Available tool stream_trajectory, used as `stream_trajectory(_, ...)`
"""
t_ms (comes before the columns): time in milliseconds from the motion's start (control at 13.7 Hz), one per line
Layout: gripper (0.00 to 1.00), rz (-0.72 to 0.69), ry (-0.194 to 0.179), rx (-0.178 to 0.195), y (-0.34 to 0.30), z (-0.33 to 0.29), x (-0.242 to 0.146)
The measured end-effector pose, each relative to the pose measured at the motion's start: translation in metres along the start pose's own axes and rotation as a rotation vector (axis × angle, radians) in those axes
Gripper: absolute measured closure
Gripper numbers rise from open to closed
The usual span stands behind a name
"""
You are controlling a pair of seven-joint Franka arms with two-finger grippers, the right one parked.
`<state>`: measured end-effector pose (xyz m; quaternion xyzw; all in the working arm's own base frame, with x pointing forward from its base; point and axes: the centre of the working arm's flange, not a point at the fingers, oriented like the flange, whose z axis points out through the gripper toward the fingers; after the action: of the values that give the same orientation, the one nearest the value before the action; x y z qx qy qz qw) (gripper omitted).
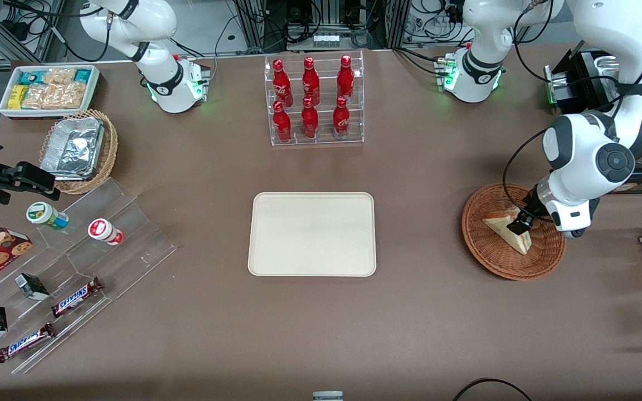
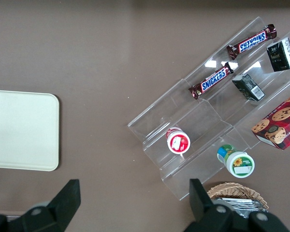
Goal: Place sandwich from basket to tray
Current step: 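Lower the left gripper and close it on the wrapped sandwich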
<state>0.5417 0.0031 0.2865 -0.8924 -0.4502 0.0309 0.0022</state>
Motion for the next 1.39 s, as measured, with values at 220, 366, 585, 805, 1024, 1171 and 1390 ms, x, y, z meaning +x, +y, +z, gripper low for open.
stream_trajectory(220, 0.0, 0.003, -0.001, 0.002, 0.001, 0.008, 0.0)
stream_trajectory(366, 0.0, 0.004, -0.001, 0.001, 0.003, 0.014, 0.0)
stream_trajectory(585, 0.0, 0.006, -0.002, 0.002, 0.004, 0.024, 0.001)
stream_trajectory(805, 0.19, 0.02, -0.009, 0.012, 0.007, 0.032, -0.004)
stream_trajectory(1024, 0.53, 0.046, -0.017, 0.024, 0.015, 0.04, -0.016)
stream_trajectory(1171, 0.66, 0.045, -0.016, 0.025, 0.014, 0.04, -0.015)
stream_trajectory(1390, 0.81, 0.05, -0.02, 0.032, 0.014, 0.039, -0.015)
